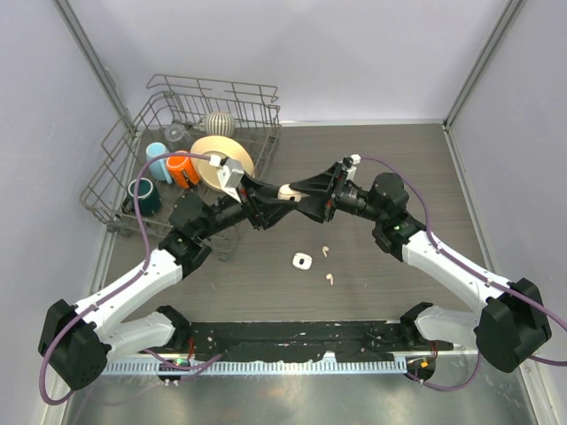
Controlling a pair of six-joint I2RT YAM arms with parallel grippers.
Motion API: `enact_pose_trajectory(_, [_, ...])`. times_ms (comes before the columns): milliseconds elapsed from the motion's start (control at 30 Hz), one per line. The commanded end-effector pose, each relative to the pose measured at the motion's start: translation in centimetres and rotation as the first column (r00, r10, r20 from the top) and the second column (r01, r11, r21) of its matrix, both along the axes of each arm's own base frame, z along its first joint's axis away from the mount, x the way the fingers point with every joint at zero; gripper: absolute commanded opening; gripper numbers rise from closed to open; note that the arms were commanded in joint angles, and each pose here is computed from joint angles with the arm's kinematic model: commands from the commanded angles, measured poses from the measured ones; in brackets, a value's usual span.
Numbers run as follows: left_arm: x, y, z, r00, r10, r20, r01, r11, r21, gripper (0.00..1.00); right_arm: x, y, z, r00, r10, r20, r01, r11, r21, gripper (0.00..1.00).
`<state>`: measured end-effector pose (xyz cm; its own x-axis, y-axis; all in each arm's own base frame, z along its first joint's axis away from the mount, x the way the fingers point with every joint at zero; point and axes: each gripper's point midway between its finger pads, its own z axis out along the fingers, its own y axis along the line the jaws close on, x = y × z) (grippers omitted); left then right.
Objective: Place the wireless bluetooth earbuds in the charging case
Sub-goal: Pick up the charging case at the center of the board.
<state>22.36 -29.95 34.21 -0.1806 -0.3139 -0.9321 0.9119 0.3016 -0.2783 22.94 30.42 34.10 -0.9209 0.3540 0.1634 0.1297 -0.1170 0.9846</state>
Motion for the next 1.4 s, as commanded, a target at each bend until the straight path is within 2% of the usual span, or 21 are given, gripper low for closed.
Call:
enact_pose_trajectory(0, [-0.8, -0.2, 1.7, 0.997, -0.038, 0.074, 0.042, 0.998, -0.050, 0.47, -0.5, 0.0, 1.7, 0.999, 0.014, 0.048, -0.016, 0.999, 0.046, 0.01])
enact_pose_trajectory(433, [-0.6, -0.8, 1.2, 0.993, -0.062, 0.104, 0.070, 0.995, -0.071, 0.37, -0.8, 0.0, 2.2, 0.998, 0.026, 0.055, -0.030, 0.997, 0.067, 0.01])
enact_pose_trajectory(533, [-0.5, -0.8, 1.2, 0.992, -0.058, 0.109, 0.066, 0.995, -0.077, 0.29, -0.7, 0.0, 2.2, 0.998, 0.027, 0.055, -0.030, 0.997, 0.070, 0.01])
enact_pose_trajectory(600, [-0.4, -0.8, 1.1, 0.993, -0.053, 0.107, 0.061, 0.995, -0.076, 0.28, -0.8, 0.1, 2.3, 0.998, 0.030, 0.054, -0.034, 0.997, 0.070, 0.01])
enact_pose_trajectory(833, [-0.3, -0.8, 1.3, 0.992, -0.050, 0.118, 0.060, 0.995, -0.082, 0.11, -0.8, 0.2, 1.7, 0.999, 0.027, 0.045, -0.029, 0.998, 0.049, 0.01])
enact_pose_trajectory(1100, [-0.9, -0.7, 1.1, 0.989, -0.069, 0.128, 0.080, 0.994, -0.077, 0.00, -0.4, 0.3, 0.6, 0.998, 0.007, 0.057, -0.005, 0.999, -0.037, 0.01])
enact_pose_trajectory(1200, [-1.4, -0.6, 0.9, 0.984, -0.079, 0.162, 0.093, 0.992, -0.080, 0.00, -0.3, 0.4, 0.3, 0.998, 0.011, 0.063, -0.007, 0.998, -0.055, 0.01])
enact_pose_trajectory(1233, [-1.8, -0.3, 1.8, 0.975, -0.072, 0.212, 0.097, 0.989, -0.112, 0.00, -0.3, 0.5, -0.1, 0.997, 0.011, 0.070, -0.006, 0.997, -0.077, 0.05])
enact_pose_trajectory(1300, [-2.1, 0.1, 1.3, 0.970, -0.050, 0.238, 0.083, 0.988, -0.130, 0.00, -0.3, 0.4, -0.2, 0.996, 0.010, 0.089, -0.001, 0.995, -0.101, 0.17])
enact_pose_trajectory(1333, [-2.6, 0.5, 2.0, 0.957, -0.039, 0.288, 0.087, 0.984, -0.156, 0.00, -0.2, 0.4, -0.9, 0.997, 0.007, 0.080, 0.004, 0.992, -0.129, 0.31])
enact_pose_trajectory(1367, [-2.8, 0.7, 1.6, 0.954, -0.034, 0.298, 0.084, 0.984, -0.158, 0.00, -0.2, 0.4, -1.0, 0.995, 0.006, 0.101, 0.009, 0.990, -0.143, 0.36])
